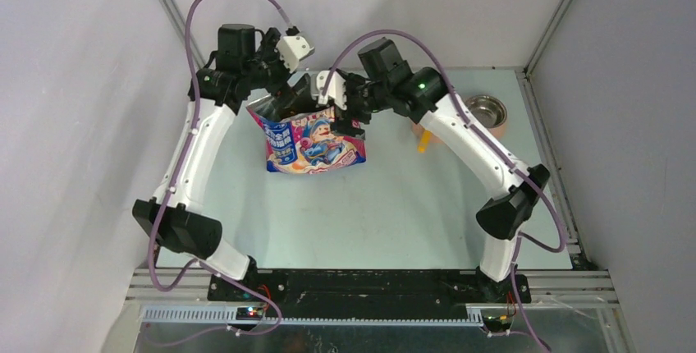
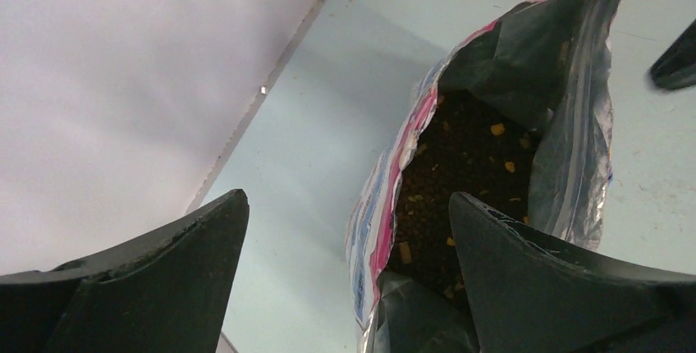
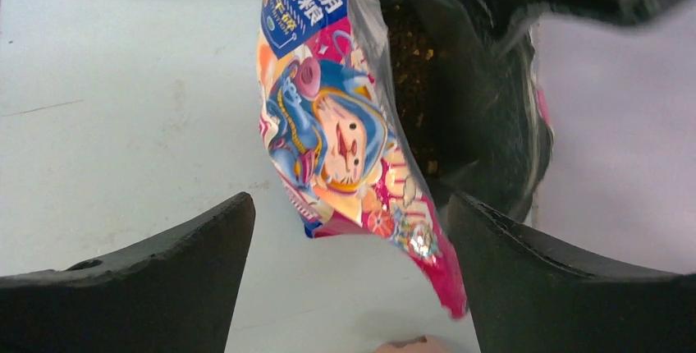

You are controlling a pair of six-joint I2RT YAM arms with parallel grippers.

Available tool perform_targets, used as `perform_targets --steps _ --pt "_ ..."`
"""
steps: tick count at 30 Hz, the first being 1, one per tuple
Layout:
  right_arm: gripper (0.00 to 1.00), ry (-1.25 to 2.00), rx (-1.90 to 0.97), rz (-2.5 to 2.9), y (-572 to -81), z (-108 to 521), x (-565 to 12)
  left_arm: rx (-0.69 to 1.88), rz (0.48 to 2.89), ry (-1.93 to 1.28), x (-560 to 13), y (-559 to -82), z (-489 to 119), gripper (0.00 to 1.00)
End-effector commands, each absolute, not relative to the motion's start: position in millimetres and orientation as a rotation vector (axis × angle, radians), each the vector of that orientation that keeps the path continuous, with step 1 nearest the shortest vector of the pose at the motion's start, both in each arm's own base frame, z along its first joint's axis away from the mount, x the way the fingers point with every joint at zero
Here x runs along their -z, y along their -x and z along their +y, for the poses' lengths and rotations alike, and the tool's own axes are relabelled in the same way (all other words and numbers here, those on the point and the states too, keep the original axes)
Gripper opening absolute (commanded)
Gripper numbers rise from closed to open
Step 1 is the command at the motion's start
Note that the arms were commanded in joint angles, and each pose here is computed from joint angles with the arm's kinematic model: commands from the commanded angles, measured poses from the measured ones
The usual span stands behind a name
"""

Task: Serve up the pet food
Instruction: Open the pet food bag at the center of the board.

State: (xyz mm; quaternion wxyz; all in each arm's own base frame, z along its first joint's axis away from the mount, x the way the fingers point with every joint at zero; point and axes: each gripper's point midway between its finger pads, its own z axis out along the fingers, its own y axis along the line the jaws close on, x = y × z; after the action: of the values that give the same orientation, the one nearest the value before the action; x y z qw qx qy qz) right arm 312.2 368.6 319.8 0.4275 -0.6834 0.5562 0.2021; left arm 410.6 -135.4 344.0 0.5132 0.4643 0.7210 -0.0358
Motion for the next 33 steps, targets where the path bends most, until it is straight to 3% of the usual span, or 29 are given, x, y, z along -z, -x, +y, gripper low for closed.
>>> perform_targets --steps 1,8,10,11,13,14,18,22,23,25,33 --pt "0.91 1.681 -0.434 1.295 -331 397 -330 0.177 1.754 -1.182 -337 -408 -145 1.0" --pt "0.87 1.664 -0.391 1.341 -356 419 -299 0.196 1.818 -1.19 -318 -415 -144 0.93" --pt "0.78 1.662 -0.398 1.36 -357 421 -293 0.185 1.837 -1.178 -312 -421 -143 0.87" --pt "0.65 1.661 -0.407 1.368 -356 422 -292 0.176 1.844 -1.167 -312 -423 -142 0.84" --pt "0.49 1.655 -0.423 1.386 -355 424 -288 0.155 1.861 -1.141 -310 -430 -140 0.74" --pt "0.47 1.654 -0.427 1.391 -355 424 -287 0.152 1.872 -1.132 -308 -434 -139 0.65" --pt "0.37 1.656 -0.433 1.397 -352 426 -285 0.134 1.897 -1.087 -307 -443 -136 0.46" --pt "0.08 1.663 -0.448 1.398 -346 426 -291 0.12 1.895 -1.028 -313 -447 -135 0.17" --pt "0.01 1.663 -0.461 1.402 -342 424 -293 0.114 1.896 -0.998 -316 -449 -134 0.05" --pt "0.0 1.651 -0.487 1.395 -336 423 -304 0.085 1.892 -0.933 -325 -453 -129 0.01" --pt "0.0 1.631 -0.704 1.284 -296 425 -360 -0.17 1.82 -0.499 -388 -463 -77 0.0"
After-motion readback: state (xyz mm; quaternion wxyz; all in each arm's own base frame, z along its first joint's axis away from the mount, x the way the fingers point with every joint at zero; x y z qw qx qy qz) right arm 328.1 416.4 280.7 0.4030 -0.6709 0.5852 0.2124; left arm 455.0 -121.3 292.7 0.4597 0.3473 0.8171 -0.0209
